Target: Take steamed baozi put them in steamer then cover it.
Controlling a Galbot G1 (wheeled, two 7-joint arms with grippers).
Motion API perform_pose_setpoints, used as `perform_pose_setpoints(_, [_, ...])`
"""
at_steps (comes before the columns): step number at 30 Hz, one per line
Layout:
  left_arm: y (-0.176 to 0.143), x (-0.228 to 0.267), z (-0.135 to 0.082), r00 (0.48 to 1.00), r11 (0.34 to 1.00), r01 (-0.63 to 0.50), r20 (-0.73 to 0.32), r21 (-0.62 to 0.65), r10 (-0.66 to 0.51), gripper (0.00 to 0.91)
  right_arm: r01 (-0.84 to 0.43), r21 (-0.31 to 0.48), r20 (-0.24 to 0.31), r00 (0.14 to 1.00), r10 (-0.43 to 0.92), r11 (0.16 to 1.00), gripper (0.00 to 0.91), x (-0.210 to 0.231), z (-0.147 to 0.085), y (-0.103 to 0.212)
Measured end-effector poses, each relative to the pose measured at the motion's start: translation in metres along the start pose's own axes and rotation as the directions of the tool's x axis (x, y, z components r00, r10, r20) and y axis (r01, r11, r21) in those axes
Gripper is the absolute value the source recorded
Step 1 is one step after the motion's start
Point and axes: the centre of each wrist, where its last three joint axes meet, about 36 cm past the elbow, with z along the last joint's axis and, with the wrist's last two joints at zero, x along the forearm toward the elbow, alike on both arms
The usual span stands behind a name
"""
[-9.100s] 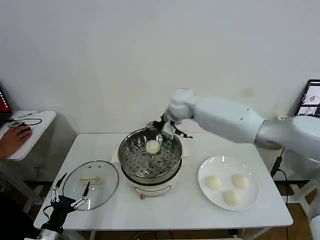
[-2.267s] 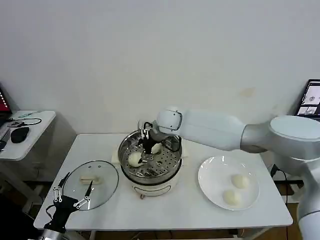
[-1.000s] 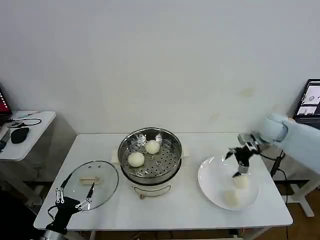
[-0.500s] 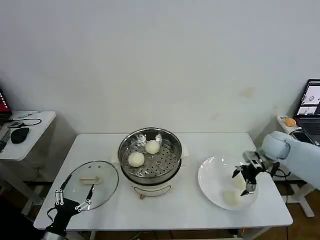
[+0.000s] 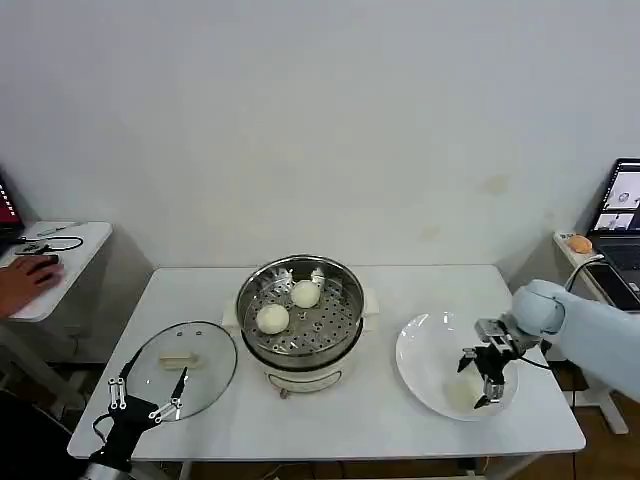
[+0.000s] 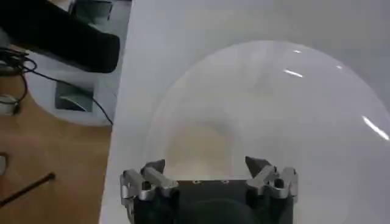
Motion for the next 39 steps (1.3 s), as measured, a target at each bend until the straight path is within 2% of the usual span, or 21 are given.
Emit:
perform_pose_setpoints(8, [-0.001,0.000,0.000,1.000,1.000,0.001,-0.002,0.002,-0.001,0.907,0.001,0.007,-0.009,1.000,-0.001,1.000,0.907,-0.007,-0.006,-0.006])
perform_pose_setpoints(10, [-0.001,0.000,0.000,1.000,1.000,0.001,-0.002,0.001,-0.001,0.907,0.005,0.008,-0.013,1.000,-0.005,1.000,0.826,-0.010,-0.006,-0.006])
perform_pose_setpoints(17, [0.000,0.001,0.001,1.000,1.000,0.001,-0.003,-0.001,-0.001,0.907,0.014,0.010,-0.024,1.000,-0.013,1.000,0.695,-0.013,-0.005,-0.006])
perform_pose_setpoints(30, [0.000,0.000,0.001,1.000,1.000,-0.001,0.001,-0.004,0.001,0.907,-0.035,0.026,-0.005,0.999,0.035,0.999,0.685,0.011,-0.010,-0.012])
perform_pose_setpoints(35, [-0.002,-0.002,-0.001,1.000,1.000,-0.007,0.006,-0.006,0.007,0.907,-0.082,0.069,0.018,0.997,0.081,0.994,0.685,0.043,-0.027,-0.026])
perform_pose_setpoints(39, [-0.004,-0.003,-0.003,1.000,1.000,-0.010,0.009,-0.005,0.010,0.907,-0.132,0.127,0.036,0.991,0.128,0.983,0.685,0.078,-0.050,-0.040])
